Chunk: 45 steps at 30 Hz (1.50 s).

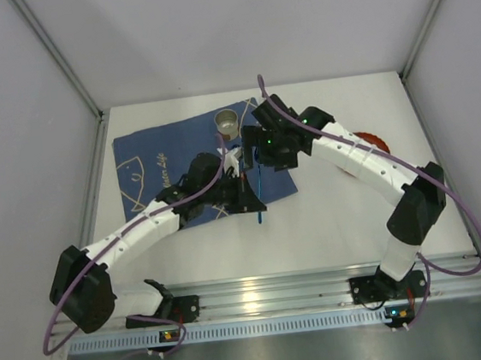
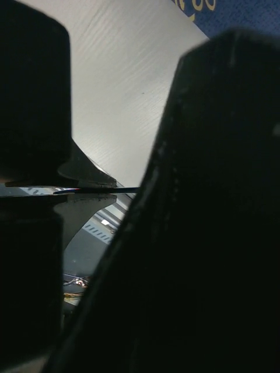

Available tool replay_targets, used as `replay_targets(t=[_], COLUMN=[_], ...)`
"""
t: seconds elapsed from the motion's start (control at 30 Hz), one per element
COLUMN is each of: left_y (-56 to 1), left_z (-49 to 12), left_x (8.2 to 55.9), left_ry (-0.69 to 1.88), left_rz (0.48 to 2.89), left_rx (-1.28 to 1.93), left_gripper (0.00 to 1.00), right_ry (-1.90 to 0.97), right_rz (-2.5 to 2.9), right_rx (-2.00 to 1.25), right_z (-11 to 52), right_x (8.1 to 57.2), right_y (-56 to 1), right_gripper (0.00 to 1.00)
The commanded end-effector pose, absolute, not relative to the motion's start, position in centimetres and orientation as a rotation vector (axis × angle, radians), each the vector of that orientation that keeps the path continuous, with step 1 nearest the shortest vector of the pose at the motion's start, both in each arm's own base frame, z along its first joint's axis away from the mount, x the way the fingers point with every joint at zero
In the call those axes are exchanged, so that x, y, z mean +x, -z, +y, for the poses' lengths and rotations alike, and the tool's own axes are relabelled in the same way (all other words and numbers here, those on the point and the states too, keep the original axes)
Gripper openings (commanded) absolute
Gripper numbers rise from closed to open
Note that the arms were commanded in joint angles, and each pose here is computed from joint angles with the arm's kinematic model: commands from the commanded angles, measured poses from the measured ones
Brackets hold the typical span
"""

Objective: Set the dinner table for one person

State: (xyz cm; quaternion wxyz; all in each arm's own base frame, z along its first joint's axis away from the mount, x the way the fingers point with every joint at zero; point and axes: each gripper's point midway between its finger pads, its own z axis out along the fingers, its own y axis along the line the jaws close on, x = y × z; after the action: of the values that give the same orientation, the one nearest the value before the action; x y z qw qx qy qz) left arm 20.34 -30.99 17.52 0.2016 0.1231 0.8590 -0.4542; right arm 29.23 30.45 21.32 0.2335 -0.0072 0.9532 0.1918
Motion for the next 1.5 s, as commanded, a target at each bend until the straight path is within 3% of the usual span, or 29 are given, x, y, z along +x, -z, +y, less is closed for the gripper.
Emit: replay_targets(t=[0.0,0.07,0.4,0.6,0.97,1.13,1.33,1.47], left_y=[-18.3,-17.9,-15.7,-11.8,-7.2,-5.1,-5.3,-4.7], left_z=[-29.2,-27.5,-13.6,-10.8,-2.2,-1.4,-0.7,0.4], left_x=[20.7,20.5,29.4,32.4,32.3,31.0,31.7,31.5], left_ry=[1.306,1.34,1.392,1.447,1.188,1.11,1.059,0.955], left_rz=[2.363,2.389,2.302,2.403,2.541,2.626,2.625,2.688], left_rx=[0.405,0.408,-0.115,-0.276,-0.714,-0.792,-0.753,-0.803], left_gripper=[0.0,0.0,0.0,0.0,0.0,0.0,0.07,0.27], right_ry=[-0.555,-0.547,-0.536,-0.544,-0.525,-0.506,-0.483,-0.482], right_rz=[2.595,2.598,2.631,2.643,2.65,2.661,2.685,2.697], right_rx=[-0.027,-0.015,0.025,0.033,0.086,0.085,0.062,0.052], right_z=[29.9,28.9,24.6,23.2,19.3,18.6,18.3,18.3], right_x=[29.7,29.8,28.3,27.6,27.2,27.9,29.1,29.6], right_y=[-21.5,-21.3,-19.3,-18.8,-17.9,-17.3,-16.1,-15.6], right_gripper=[1.0,1.0,1.0,1.0,1.0,1.0,1.0,1.0])
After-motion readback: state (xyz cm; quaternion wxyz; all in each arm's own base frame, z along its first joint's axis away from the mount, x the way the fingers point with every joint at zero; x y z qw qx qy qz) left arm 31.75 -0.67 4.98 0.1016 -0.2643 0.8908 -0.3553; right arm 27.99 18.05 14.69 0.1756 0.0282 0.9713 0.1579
